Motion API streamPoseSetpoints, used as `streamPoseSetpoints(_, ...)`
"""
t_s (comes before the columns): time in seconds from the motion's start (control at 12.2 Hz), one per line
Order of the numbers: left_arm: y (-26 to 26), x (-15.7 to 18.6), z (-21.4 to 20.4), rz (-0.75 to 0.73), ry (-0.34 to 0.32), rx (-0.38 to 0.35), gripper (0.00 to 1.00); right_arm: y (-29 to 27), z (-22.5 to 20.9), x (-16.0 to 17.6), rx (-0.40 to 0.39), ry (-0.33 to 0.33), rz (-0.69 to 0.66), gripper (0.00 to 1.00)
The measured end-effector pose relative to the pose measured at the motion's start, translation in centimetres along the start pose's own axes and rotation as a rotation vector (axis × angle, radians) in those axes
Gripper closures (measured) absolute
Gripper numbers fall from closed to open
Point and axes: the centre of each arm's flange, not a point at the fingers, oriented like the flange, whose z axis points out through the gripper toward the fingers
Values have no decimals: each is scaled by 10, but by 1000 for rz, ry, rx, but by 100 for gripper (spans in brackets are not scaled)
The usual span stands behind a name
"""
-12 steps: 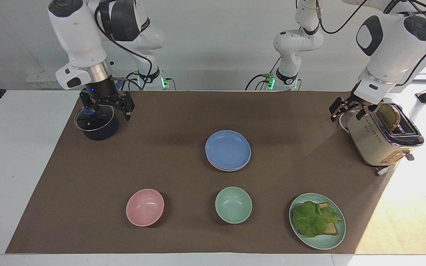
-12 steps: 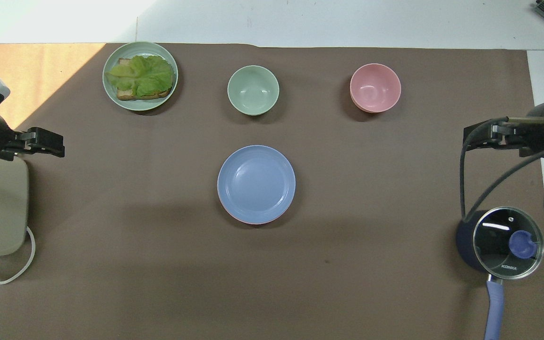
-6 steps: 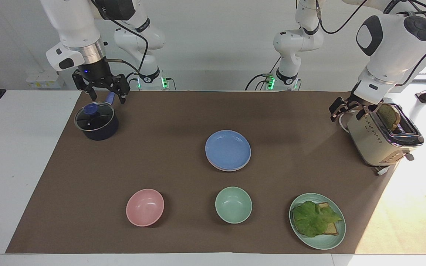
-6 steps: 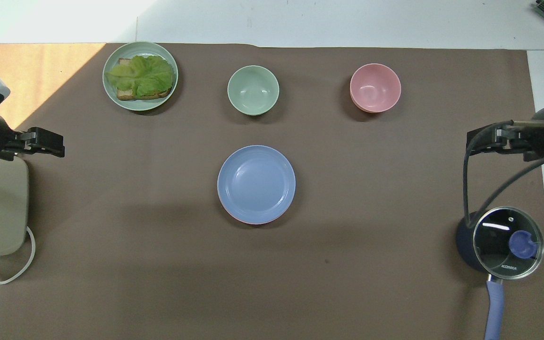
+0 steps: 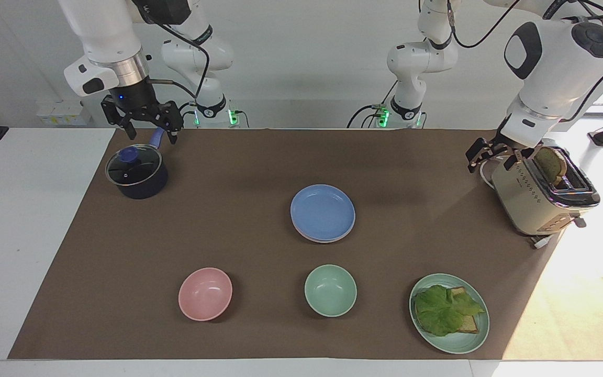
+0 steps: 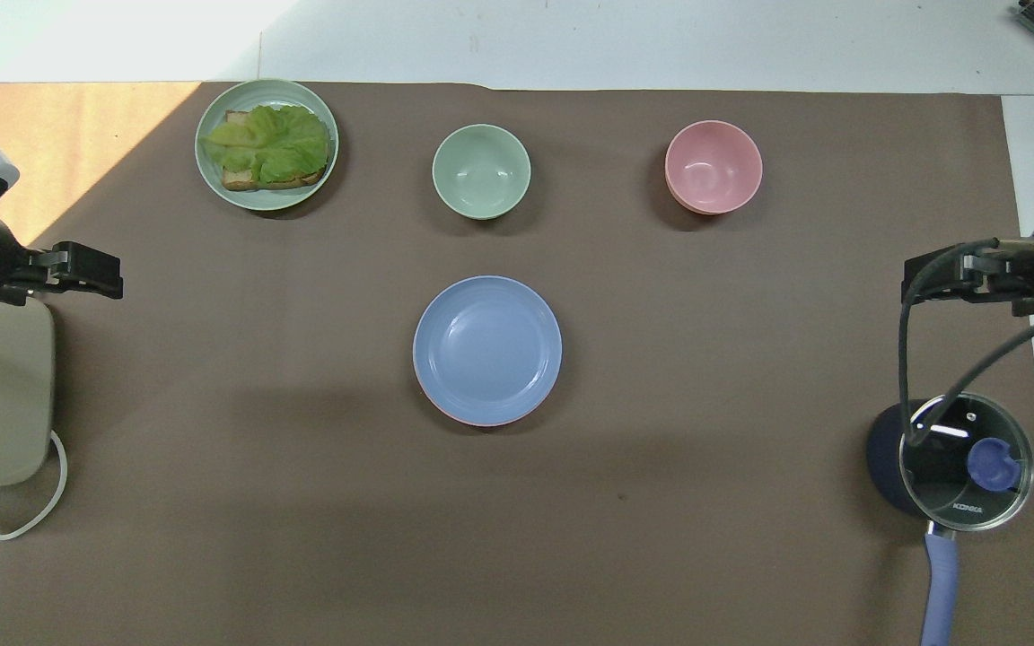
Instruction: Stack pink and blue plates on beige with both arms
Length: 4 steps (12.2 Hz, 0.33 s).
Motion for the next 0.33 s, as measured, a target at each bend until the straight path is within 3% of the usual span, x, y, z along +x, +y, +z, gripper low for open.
streamPoseSetpoints(0.33,0,0,0,0,0,0,0,0,1,-2,-1,-5,0,0)
